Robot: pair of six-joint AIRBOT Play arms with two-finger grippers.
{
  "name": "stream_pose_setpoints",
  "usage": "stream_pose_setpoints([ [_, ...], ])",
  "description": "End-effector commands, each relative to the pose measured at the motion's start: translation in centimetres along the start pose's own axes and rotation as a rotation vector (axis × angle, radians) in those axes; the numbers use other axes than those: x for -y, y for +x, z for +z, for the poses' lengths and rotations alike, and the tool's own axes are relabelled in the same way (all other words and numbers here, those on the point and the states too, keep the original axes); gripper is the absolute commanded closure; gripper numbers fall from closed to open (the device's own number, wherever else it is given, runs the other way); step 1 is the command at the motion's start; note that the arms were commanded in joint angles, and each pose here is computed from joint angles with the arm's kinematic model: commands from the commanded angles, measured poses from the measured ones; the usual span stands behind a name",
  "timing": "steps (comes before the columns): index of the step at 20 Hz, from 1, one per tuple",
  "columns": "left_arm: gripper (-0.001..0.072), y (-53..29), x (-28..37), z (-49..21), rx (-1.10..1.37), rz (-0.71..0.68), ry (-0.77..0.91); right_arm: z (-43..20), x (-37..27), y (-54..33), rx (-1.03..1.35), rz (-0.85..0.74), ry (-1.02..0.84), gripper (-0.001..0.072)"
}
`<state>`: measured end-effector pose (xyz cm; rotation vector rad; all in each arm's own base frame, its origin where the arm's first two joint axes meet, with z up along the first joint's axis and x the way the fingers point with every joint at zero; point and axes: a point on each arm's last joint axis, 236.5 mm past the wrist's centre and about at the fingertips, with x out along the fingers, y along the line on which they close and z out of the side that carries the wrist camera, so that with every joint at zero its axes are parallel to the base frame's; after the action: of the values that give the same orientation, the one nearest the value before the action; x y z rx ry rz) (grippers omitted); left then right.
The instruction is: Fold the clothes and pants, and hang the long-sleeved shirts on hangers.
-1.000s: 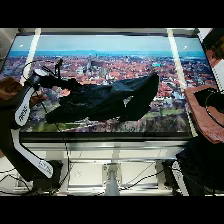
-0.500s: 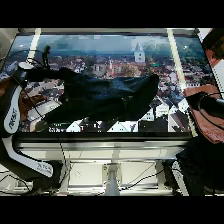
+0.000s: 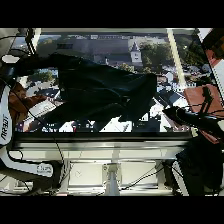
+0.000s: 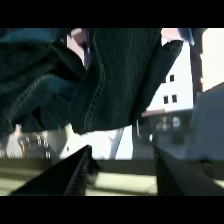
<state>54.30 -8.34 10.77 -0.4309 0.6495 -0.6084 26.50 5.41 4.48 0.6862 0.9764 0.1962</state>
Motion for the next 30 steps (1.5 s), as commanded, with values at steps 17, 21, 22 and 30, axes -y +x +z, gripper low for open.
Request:
stream_pose_setpoints([
  [17, 0.0647, 0.2, -0.4, 0.0, 0.004, 0.004, -0.016, -2.6, 5.5, 15.4, -0.135, -0.075, 0.299, 0.0329],
  [21, 0.0646, 0.4, -0.7, -0.3, -0.001, 0.005, -0.022, -1.5, 2.3, 15.4, -0.207, 0.009, 0.225, 0.0329],
  [22, 0.0646, 0.5, -0.7, -0.3, -0.003, 0.005, -0.023, -2.3, 1.0, 14.9, -0.266, 0.049, 0.202, 0.0329],
  [30, 0.0646, 0.6, -0.8, -0.4, -0.005, 0.005, -0.026, -0.9, 2.7, 15.5, -0.200, -0.036, 0.133, 0.0328],
])
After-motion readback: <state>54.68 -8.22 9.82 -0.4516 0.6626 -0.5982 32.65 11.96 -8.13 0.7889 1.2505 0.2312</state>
